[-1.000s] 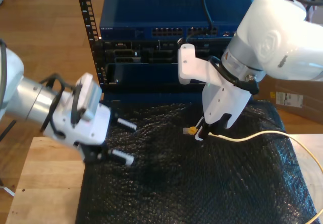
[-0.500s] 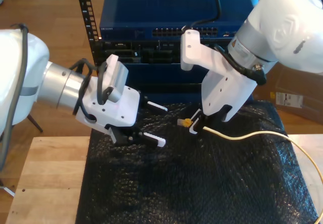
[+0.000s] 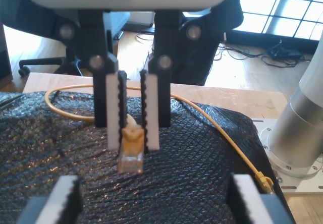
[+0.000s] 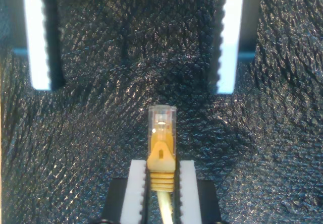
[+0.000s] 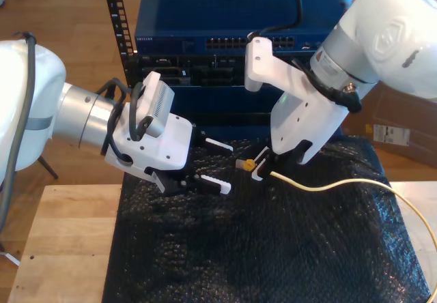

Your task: Grab the cable and plug it in

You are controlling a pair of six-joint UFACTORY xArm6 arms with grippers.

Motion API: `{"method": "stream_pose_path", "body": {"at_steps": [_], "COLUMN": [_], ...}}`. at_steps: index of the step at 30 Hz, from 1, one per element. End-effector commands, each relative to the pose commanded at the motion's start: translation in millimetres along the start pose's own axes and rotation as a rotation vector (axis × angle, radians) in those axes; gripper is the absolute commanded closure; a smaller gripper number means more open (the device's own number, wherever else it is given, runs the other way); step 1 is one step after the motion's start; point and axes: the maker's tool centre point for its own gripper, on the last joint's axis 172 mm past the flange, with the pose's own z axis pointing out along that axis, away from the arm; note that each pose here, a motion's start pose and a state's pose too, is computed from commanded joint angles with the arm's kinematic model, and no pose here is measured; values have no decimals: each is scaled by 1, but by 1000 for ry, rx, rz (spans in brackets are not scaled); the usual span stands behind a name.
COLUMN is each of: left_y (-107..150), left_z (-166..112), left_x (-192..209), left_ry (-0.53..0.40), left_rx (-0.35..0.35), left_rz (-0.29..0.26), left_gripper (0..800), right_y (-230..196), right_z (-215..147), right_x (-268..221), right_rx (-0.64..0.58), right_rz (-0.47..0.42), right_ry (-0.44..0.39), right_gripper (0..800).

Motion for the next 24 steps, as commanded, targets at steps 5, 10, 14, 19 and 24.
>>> {"method": "stream_pose_path", "body": {"at_steps": [5, 10, 14, 19, 24], "left_y": [-1, -1, 0, -1, -1], "left_z": [1, 2, 2, 3, 4], "left_x": [4, 17, 16, 13, 12], "left_ry": [17, 62, 63, 65, 64], "left_rx": [0, 0, -1, -4, -3], "left_rz": [13, 34, 39, 35, 37], "left_gripper": [220, 259, 274, 325, 361], "right_y": [-1, -7, -7, -9, -9], "right_z": [0, 1, 1, -3, -4], "right_x": [3, 5, 5, 8, 8], "right_rx": [5, 28, 28, 18, 17], "right_rz": [4, 7, 7, 2, -4], "right_ry": [11, 22, 22, 29, 29], "right_gripper": [798, 798, 797, 797, 798]}}
